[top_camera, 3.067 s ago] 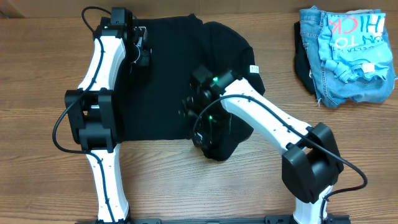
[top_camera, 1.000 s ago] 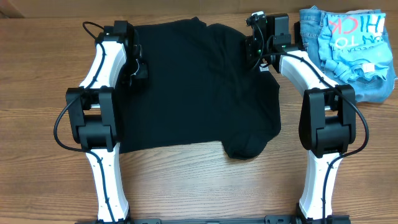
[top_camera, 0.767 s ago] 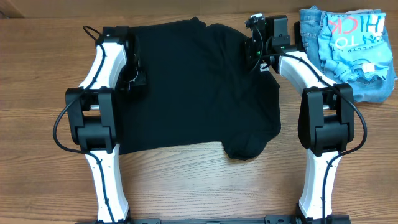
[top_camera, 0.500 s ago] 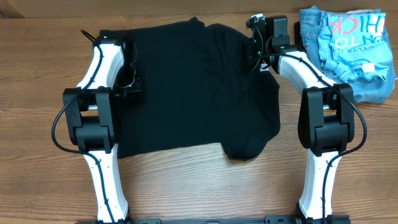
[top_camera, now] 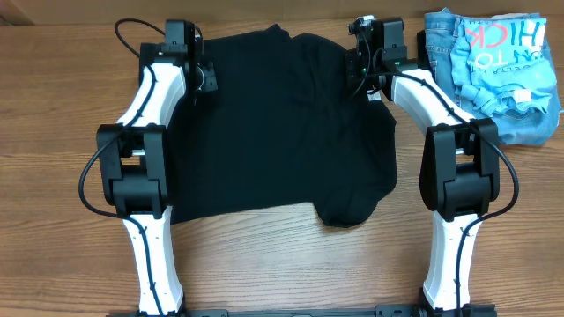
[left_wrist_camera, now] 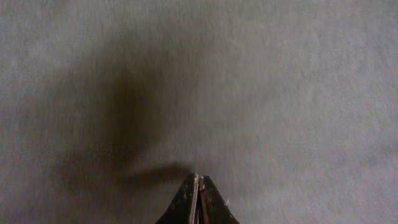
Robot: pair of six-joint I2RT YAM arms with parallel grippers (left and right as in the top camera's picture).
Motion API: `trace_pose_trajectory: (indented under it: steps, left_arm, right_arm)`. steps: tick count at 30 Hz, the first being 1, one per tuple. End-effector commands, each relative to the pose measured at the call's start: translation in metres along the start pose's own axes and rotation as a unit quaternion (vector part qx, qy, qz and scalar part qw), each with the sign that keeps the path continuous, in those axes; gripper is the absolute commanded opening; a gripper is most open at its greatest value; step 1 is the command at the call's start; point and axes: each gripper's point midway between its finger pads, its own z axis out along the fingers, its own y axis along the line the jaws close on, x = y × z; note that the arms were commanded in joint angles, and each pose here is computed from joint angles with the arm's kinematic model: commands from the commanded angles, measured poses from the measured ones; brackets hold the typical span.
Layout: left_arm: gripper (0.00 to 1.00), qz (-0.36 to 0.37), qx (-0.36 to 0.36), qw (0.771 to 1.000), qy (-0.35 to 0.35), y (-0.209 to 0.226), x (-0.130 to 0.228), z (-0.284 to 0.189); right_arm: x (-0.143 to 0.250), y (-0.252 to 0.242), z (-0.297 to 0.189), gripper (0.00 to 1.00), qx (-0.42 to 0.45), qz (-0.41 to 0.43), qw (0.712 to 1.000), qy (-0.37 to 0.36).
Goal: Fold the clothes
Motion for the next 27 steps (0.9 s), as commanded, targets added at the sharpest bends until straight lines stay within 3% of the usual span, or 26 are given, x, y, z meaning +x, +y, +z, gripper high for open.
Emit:
trace_pose_trajectory:
  steps: [1,8,12,16,20,24,27]
  left_arm:
    - [0.04,0.007,-0.011,0.998,-0.057,0.0,-0.031,-0.016]
    - [0.04,0.006,-0.07,0.998,0.007,0.029,0.012,0.035]
    - [0.04,0.01,-0.128,0.989,0.08,0.051,0.05,0.03]
    - [0.04,-0.004,-0.161,0.97,0.18,0.069,0.114,0.027]
    - [0.04,-0.011,-0.213,0.95,0.227,0.087,0.142,0.014]
    - [0.04,-0.004,-0.238,0.948,0.211,0.094,0.132,0.005]
    - [0.04,-0.016,-0.213,0.969,0.127,0.079,0.084,-0.013]
  right_arm:
    - [-0.006,-0.001,0.0,0.15,0.005,0.001,1.0,-0.002]
    - [0.003,-0.002,0.0,0.15,0.005,0.005,1.0,0.017]
    - [0.004,-0.002,0.0,0.15,0.005,0.005,1.0,0.017]
    - [0.006,-0.002,0.0,0.15,0.005,0.005,1.0,0.021]
    - [0.014,-0.011,-0.001,0.15,0.033,0.007,0.999,0.038]
    - [0.022,-0.021,-0.003,0.12,0.062,-0.026,0.996,0.057]
    - [0.016,-0.022,-0.002,0.09,0.062,-0.046,0.996,0.046]
